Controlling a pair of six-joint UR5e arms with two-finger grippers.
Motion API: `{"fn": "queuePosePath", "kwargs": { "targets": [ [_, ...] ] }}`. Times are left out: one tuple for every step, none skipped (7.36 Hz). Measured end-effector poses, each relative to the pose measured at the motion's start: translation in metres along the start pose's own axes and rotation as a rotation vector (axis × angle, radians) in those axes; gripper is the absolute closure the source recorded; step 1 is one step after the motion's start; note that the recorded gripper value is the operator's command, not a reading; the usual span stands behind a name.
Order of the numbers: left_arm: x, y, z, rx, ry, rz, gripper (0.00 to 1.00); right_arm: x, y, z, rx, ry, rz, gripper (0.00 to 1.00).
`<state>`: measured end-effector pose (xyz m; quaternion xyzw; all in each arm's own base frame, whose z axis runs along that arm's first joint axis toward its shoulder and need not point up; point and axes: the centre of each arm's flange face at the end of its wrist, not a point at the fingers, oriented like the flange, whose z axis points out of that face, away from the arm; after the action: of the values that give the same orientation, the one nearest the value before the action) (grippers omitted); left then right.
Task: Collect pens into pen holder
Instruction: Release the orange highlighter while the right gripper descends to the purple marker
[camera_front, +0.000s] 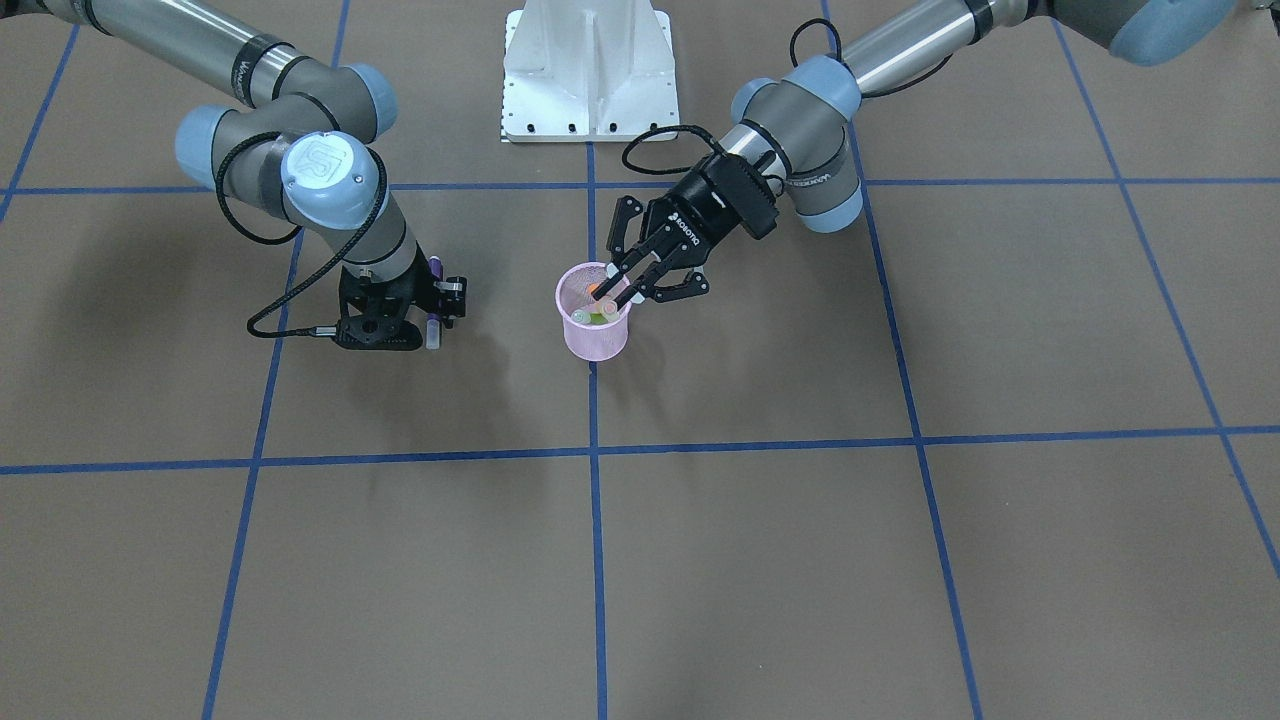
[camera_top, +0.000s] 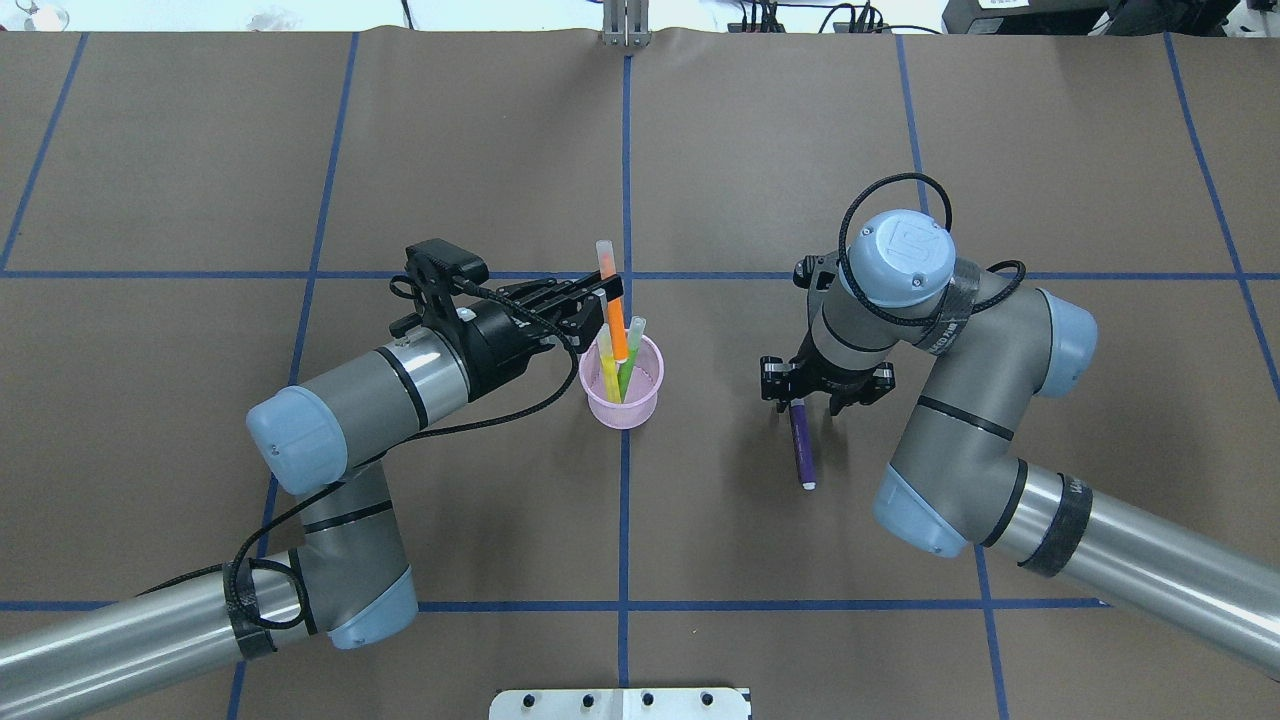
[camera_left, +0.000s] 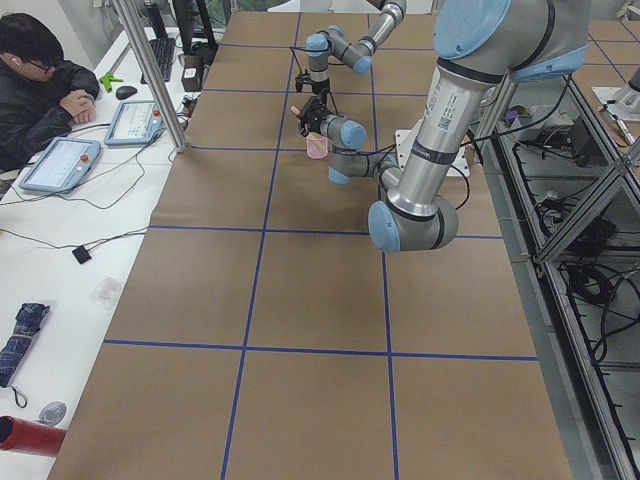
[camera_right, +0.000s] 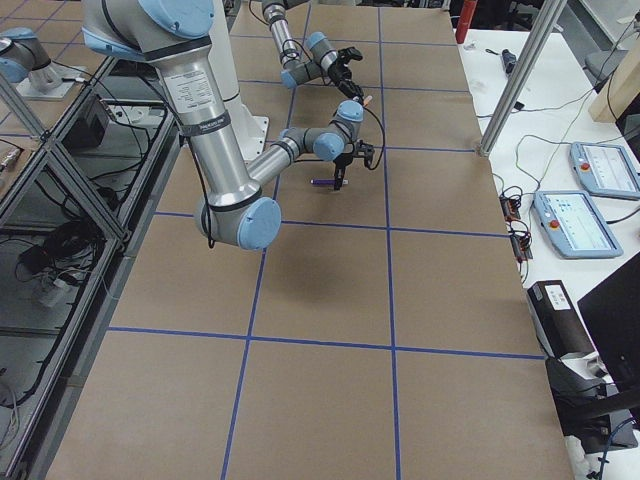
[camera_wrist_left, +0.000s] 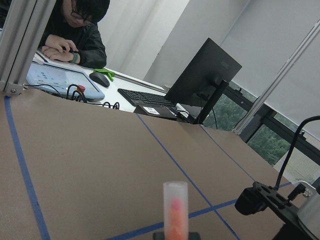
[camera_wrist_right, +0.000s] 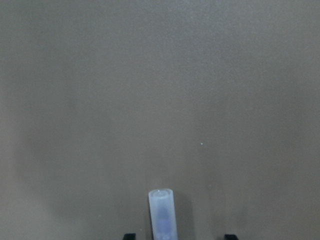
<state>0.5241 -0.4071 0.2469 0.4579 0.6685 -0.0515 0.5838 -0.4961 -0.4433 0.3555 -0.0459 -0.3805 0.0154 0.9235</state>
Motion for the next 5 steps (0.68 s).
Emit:
{"fn": "queuePosePath", "kwargs": {
  "targets": [
    [-0.0021, 0.0016, 0.0004, -0.001, -0.002, 0.001, 1.0, 0.0001, 0.0, 0.0002, 0.0, 0.0, 0.0, 0.33],
    [-0.0041, 0.0034, 0.0009, -0.003, -0.005, 0.001, 1.0, 0.0, 0.0, 0.0002, 0.0, 0.0, 0.0, 0.33],
    [-0.005, 0.0052, 0.0018, -0.005, -0.006, 0.002, 1.0, -0.0004, -0.0001, 0.0, 0.0, 0.0, 0.0, 0.33],
    [-0.0051, 0.006, 0.0026, -0.006, -0.006, 0.002, 0.79, -0.0007, 0.0, -0.0002, 0.0, -0.001, 0.0, 0.34],
    [-0.0046, 0.0062, 0.003, -0.006, -0.005, 0.0, 0.45, -0.0008, 0.0, -0.0004, 0.0, -0.001, 0.0, 0.34]
  ]
}}
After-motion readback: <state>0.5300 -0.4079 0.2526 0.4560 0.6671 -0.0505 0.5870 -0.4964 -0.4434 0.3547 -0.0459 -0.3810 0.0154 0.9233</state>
